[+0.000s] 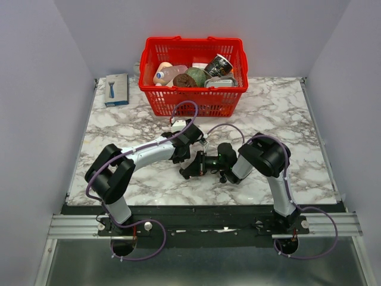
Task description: Unlock with the key
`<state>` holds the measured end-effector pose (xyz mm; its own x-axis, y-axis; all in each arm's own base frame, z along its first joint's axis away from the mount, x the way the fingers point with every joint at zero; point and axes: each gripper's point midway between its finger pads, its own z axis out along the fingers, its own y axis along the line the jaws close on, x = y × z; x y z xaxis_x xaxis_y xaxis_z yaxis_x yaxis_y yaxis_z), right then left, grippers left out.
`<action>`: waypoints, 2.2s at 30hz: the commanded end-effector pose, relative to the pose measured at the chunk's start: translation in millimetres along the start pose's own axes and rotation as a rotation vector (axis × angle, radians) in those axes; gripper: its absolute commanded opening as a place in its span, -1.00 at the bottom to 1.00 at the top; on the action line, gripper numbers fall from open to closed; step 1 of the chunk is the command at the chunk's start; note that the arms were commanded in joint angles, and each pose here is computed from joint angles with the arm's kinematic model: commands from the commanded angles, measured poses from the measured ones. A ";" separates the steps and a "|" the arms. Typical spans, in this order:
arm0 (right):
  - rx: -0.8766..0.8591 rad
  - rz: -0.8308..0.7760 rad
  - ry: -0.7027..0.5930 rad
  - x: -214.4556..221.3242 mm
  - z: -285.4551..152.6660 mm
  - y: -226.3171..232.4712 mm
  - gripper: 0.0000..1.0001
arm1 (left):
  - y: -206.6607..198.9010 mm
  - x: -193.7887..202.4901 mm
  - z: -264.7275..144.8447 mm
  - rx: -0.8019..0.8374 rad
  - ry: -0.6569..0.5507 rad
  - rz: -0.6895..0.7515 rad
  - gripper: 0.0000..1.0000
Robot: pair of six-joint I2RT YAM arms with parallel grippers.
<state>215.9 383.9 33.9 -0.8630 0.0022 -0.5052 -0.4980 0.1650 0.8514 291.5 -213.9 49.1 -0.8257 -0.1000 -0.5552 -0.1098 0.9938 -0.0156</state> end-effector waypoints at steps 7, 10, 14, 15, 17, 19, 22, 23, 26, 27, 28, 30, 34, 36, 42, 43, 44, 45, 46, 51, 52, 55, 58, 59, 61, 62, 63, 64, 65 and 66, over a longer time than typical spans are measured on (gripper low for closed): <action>0.046 0.059 0.028 1.5 3.1 -21.8 -0.99 | -8.8 -7.4 -9.3 0.047 -0.040 -0.047 -1.00; 0.052 0.083 0.048 5.0 4.3 -25.0 -0.99 | -10.4 -8.7 -9.5 0.048 -0.045 -0.056 -1.00; 0.061 0.097 0.058 8.2 3.9 -27.6 -0.99 | -11.4 -12.6 -10.5 0.044 -0.056 -0.060 -1.00; 0.062 0.100 0.058 7.7 3.3 -27.5 -0.99 | -10.6 -13.6 -10.7 0.038 -0.059 -0.059 -1.00; 0.068 0.108 0.060 9.9 2.5 -28.0 -0.99 | -9.6 -16.3 -12.2 0.030 -0.067 -0.061 -1.00; 0.077 0.116 0.058 11.8 0.2 -28.5 -0.99 | -6.6 -17.8 -12.7 0.014 -0.073 -0.056 -1.00; 0.092 0.130 0.053 14.0 -2.9 -29.1 -0.99 | -4.4 -21.1 -15.3 0.009 -0.083 -0.057 -1.00; 0.097 0.136 0.055 15.3 -3.6 -30.0 -0.99 | -4.3 -21.5 -16.0 0.007 -0.085 -0.055 -1.00; 0.105 0.141 0.057 17.8 -6.2 -29.9 -0.99 | -2.5 -22.5 -15.7 -0.008 -0.083 -0.050 -1.00; 0.108 0.145 0.059 18.8 -7.2 -29.5 -0.99 | -2.0 -22.3 -15.6 -0.011 -0.082 -0.047 -1.00; 0.111 0.145 0.060 20.1 -8.6 -29.5 -0.99 | -2.6 -22.7 -15.8 -0.009 -0.082 -0.047 -1.00; 0.113 0.147 0.058 21.0 -9.8 -29.4 -0.99 | -3.3 -23.8 -16.5 -0.006 -0.084 -0.051 -1.00; 0.117 0.160 0.071 22.3 -8.6 -31.0 -0.99 | -4.0 -25.8 -19.2 0.003 -0.091 -0.055 -1.00; 0.114 0.158 0.070 20.9 -7.6 -31.4 -0.99 | -3.3 -25.5 -19.8 0.005 -0.093 -0.056 -1.00; 0.113 0.152 0.060 14.3 -7.2 -34.0 -0.99 | -5.0 -20.3 -18.7 0.029 -0.082 -0.054 -1.00; 0.112 0.154 0.060 13.7 -7.0 -34.6 -0.99 | -6.1 -19.2 -18.5 0.034 -0.080 -0.053 -1.00; 0.110 0.153 0.058 12.3 -7.0 -34.9 -0.99 | -6.2 -18.0 -17.8 0.036 -0.078 -0.053 -1.00; 0.108 0.153 0.053 10.0 -7.4 -35.2 -0.99 | -7.7 -17.0 -17.0 0.044 -0.074 -0.054 -1.00; 0.106 0.151 0.051 9.5 -7.1 -35.2 -0.99 | -8.8 -17.0 -16.6 0.048 -0.074 -0.054 -1.00; 0.104 0.145 0.038 5.4 -8.7 -37.1 -0.99 | -8.1 -12.1 -13.2 0.043 -0.062 -0.045 -1.00; 0.101 0.143 0.038 5.0 -8.7 -36.2 -0.99 | -7.9 -11.5 -12.5 0.042 -0.061 -0.044 -1.00; 0.102 0.142 0.033 5.5 -9.6 -36.4 -0.99 | -6.9 -9.0 -11.0 0.038 -0.055 -0.044 -1.00; 0.104 0.149 0.031 5.2 -10.5 -38.3 -0.99 | -5.7 -7.1 -10.5 0.036 -0.051 -0.043 -1.00; 0.102 0.150 0.029 4.3 -10.2 -38.6 -0.99 | -6.2 -8.0 -11.0 0.040 -0.055 -0.045 -1.00; 0.097 0.154 0.028 4.4 -9.8 -38.4 -0.99 | -8.4 -7.3 -11.7 0.048 -0.054 -0.050 -1.00; 0.097 0.154 0.026 3.7 -10.0 -38.5 -0.99 | -8.6 -7.2 -11.9 0.051 -0.054 -0.051 -1.00; 0.096 0.153 0.026 3.0 -9.5 -38.6 -0.99 | -10.1 -6.1 -11.7 0.055 -0.053 -0.049 -1.00; 0.096 0.152 0.024 2.3 -9.1 -38.7 -0.99 | -11.1 -4.6 -11.4 0.056 -0.049 -0.048 -1.00; 0.094 0.150 0.022 1.3 -8.6 -38.4 -0.99 | -12.5 -4.8 -11.9 0.060 -0.050 -0.051 -1.00; 0.096 0.154 0.022 0.9 -8.7 -39.0 -0.99 | -13.5 -4.2 -11.3 0.062 -0.049 -0.050 -1.00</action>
<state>226.0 379.6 33.1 -0.9122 -0.0020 -0.4098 -0.4039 0.1738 0.8982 292.0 -216.1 54.4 -0.7990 -0.1320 -0.5867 -0.1297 0.9905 -0.0462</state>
